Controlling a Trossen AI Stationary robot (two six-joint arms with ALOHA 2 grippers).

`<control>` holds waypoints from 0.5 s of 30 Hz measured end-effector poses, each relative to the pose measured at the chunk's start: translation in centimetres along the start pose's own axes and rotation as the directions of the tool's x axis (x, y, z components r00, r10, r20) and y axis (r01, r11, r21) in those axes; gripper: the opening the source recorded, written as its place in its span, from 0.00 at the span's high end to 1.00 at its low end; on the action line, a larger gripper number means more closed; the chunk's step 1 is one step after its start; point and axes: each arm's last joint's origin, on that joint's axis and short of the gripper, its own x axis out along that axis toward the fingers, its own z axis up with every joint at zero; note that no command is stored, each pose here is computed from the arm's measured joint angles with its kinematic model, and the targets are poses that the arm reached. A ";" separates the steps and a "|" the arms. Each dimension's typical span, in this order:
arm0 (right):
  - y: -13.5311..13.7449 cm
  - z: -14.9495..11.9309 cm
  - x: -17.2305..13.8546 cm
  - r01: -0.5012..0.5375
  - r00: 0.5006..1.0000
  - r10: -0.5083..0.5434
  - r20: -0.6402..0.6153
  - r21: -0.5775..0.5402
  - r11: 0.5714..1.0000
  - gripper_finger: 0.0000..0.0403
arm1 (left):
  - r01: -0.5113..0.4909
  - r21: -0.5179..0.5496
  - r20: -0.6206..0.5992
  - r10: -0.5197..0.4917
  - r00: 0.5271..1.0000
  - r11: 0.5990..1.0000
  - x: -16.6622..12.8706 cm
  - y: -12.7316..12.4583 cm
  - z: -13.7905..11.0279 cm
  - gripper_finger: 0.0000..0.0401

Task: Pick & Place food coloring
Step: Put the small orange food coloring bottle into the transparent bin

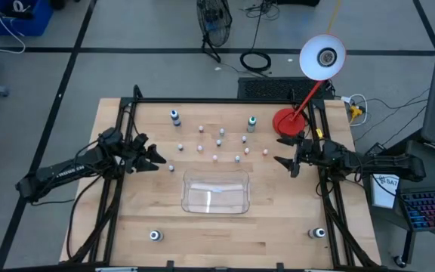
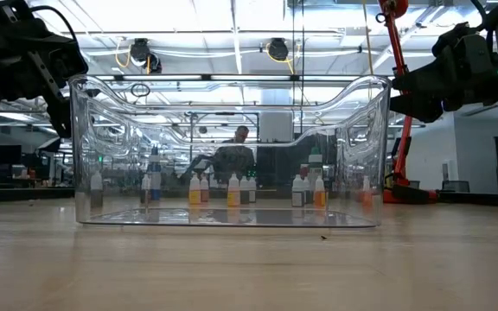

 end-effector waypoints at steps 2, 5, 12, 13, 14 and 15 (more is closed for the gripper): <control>0.0 0.0 0.0 0.000 1.000 0.000 0.000 0.000 1.000 0.13 | 0.000 0.000 0.000 0.000 1.000 1.000 0.0 0.0 0.0 0.24; 0.0 0.0 0.0 0.000 1.000 0.000 0.000 0.000 1.000 0.13 | 0.001 0.001 0.000 -0.001 1.000 1.000 0.0 0.0 0.0 0.24; 0.0 0.0 0.0 0.000 1.000 0.000 0.000 0.000 1.000 0.13 | 0.001 0.001 0.000 -0.001 1.000 1.000 0.0 0.0 0.0 0.24; 0.0 0.0 0.0 0.000 1.000 0.000 0.000 0.000 1.000 0.13 | -0.002 0.012 0.003 0.002 1.000 1.000 0.0 0.0 0.0 0.24; 0.0 0.0 0.0 0.000 1.000 0.000 0.000 0.000 1.000 0.13 | -0.021 0.076 0.029 0.019 0.999 0.997 0.0 0.0 0.1 0.24; 0.0 0.0 0.0 0.000 1.000 0.000 0.000 0.000 1.000 0.13 | -0.059 0.149 0.082 0.048 0.995 0.987 0.0 0.0 0.4 0.24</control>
